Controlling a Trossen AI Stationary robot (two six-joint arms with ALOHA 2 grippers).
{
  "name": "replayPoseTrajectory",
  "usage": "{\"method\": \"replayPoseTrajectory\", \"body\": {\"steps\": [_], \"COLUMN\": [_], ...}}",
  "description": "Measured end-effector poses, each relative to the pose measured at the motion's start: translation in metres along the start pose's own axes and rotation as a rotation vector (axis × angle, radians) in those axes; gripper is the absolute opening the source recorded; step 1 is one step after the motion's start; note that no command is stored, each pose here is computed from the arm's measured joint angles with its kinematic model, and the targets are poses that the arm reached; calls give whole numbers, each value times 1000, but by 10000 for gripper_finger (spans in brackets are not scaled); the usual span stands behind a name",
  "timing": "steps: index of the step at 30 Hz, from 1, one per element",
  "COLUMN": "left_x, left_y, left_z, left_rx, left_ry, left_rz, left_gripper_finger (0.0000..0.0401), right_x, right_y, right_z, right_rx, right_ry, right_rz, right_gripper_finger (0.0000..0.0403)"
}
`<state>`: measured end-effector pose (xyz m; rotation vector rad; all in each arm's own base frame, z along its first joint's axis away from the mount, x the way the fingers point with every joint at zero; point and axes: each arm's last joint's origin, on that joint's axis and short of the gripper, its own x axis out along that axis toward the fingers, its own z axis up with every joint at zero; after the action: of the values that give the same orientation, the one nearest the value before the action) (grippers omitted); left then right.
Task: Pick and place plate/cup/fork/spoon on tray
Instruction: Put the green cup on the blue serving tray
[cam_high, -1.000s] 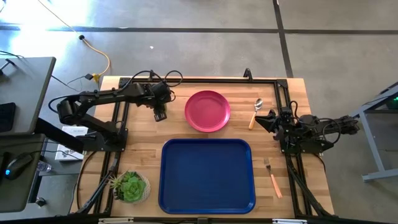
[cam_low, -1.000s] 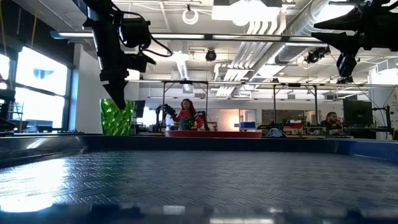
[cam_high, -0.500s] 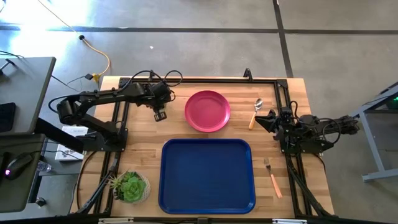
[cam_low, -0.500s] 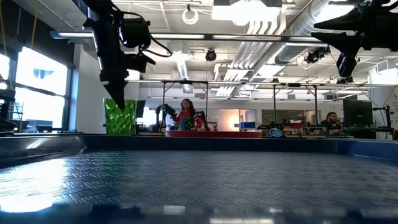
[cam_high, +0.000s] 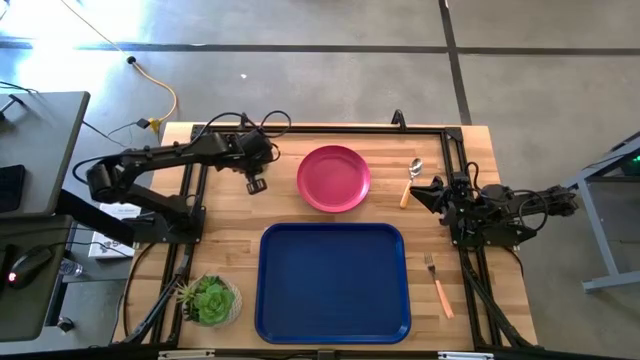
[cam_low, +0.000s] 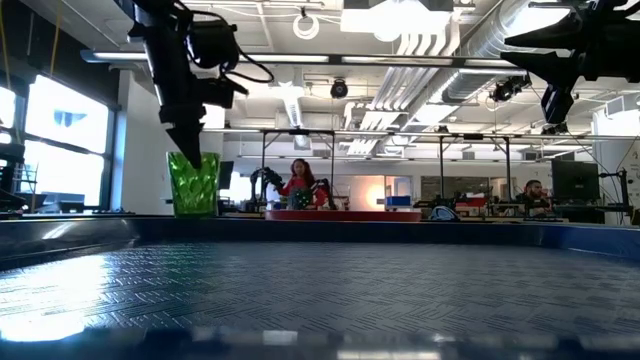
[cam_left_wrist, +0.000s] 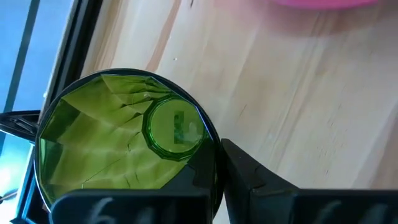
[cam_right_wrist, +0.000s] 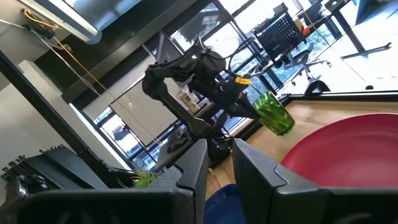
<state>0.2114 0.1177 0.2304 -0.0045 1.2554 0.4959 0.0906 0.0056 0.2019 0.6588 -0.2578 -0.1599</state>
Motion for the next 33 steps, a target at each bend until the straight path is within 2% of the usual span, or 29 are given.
{"method": "replayPoseTrajectory", "body": {"steps": [7, 15, 24, 33], "left_x": [-22, -65, -100, -120], "left_y": [-3, -3, -10, -33], "left_z": [0, 15, 22, 26], "left_rx": [-2, -29, -19, -28], "left_ry": [-74, -229, -247, -298], "left_rz": [0, -3, -38, -117], "left_gripper_finger": [3, 2, 1, 2], "right_x": [0, 0, 0, 0], "right_y": [0, -2, -3, -5], "right_z": [0, -2, -3, -4], "right_rx": [0, -12, -19, -24], "right_ry": [0, 19, 27, 19], "right_rz": [0, -18, -35, -71], "right_gripper_finger": [66, 66, 66, 66]}}
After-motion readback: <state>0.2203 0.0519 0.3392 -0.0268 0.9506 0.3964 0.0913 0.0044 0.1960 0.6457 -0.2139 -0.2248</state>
